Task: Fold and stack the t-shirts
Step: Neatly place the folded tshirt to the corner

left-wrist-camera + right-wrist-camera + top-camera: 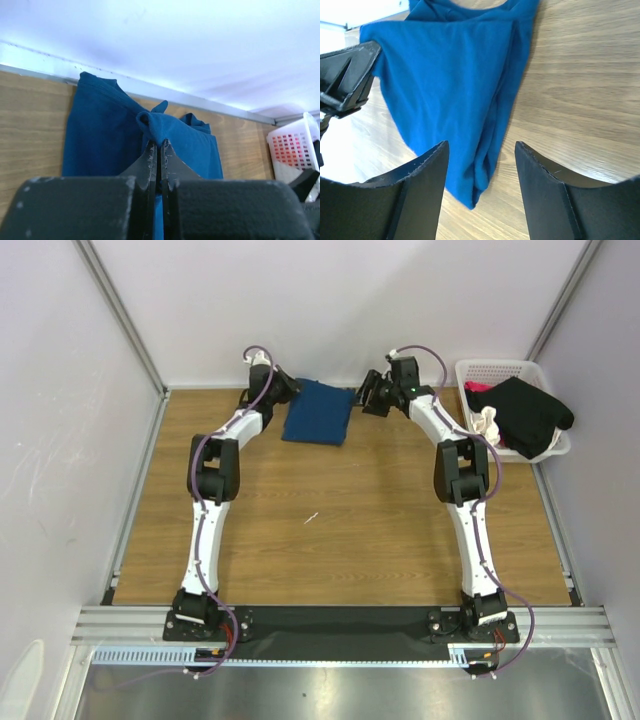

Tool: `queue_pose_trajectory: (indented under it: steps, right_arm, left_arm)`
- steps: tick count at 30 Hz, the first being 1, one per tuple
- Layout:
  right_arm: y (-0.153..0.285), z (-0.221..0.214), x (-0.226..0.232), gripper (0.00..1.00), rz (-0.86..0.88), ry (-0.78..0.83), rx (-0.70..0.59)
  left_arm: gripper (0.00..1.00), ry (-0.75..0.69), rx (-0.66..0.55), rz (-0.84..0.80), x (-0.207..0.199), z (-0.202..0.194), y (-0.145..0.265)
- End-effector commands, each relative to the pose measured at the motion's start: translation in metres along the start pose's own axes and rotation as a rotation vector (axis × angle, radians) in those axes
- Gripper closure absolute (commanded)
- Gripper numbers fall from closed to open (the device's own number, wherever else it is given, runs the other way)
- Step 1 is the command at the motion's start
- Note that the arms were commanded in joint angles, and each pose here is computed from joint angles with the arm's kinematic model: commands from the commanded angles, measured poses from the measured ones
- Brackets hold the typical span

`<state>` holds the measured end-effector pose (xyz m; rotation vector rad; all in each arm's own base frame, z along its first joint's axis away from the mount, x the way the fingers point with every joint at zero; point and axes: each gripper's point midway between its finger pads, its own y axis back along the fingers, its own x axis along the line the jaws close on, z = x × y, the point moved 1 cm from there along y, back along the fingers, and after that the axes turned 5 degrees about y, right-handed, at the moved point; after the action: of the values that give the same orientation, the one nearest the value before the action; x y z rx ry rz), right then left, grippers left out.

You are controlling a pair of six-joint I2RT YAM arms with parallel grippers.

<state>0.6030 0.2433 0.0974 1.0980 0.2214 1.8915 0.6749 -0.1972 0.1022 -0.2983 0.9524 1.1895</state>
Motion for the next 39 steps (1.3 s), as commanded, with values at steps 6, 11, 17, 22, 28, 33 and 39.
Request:
queue_pose_trajectory:
  steps: [6,11,17,22,28,33,39]
  right_arm:
    - [0.003,0.014,0.035,0.39,0.082,0.023,-0.046]
    - [0.004,0.012,0.037,0.39,0.072,0.026,-0.039]
    - [0.009,0.013,0.04,0.37,0.069,0.035,-0.035]
    - [0.018,0.013,0.045,0.37,0.067,0.044,-0.025]
    - [0.023,0.009,0.044,0.37,0.056,0.043,-0.02]
    - [0.022,0.007,0.044,0.38,0.062,0.032,-0.011]
    - [0.029,0.004,0.046,0.38,0.052,0.042,0.003]
  left_arm:
    - [1.0,-0.002,-0.13,-0.039,-0.02,0.045,-0.009]
    - [0.98,0.04,-0.185,0.116,0.016,0.052,-0.008]
    - [0.1,-0.007,-0.194,0.163,0.033,0.068,0.003]
    - [0.01,-0.188,-0.092,0.074,0.018,0.073,0.015]
    - [0.07,-0.259,0.113,0.034,0.024,0.028,0.026]
    - [0.09,-0.233,0.18,0.059,0.03,-0.007,0.025]
    - [0.24,-0.167,0.186,0.123,0.037,-0.01,0.017]
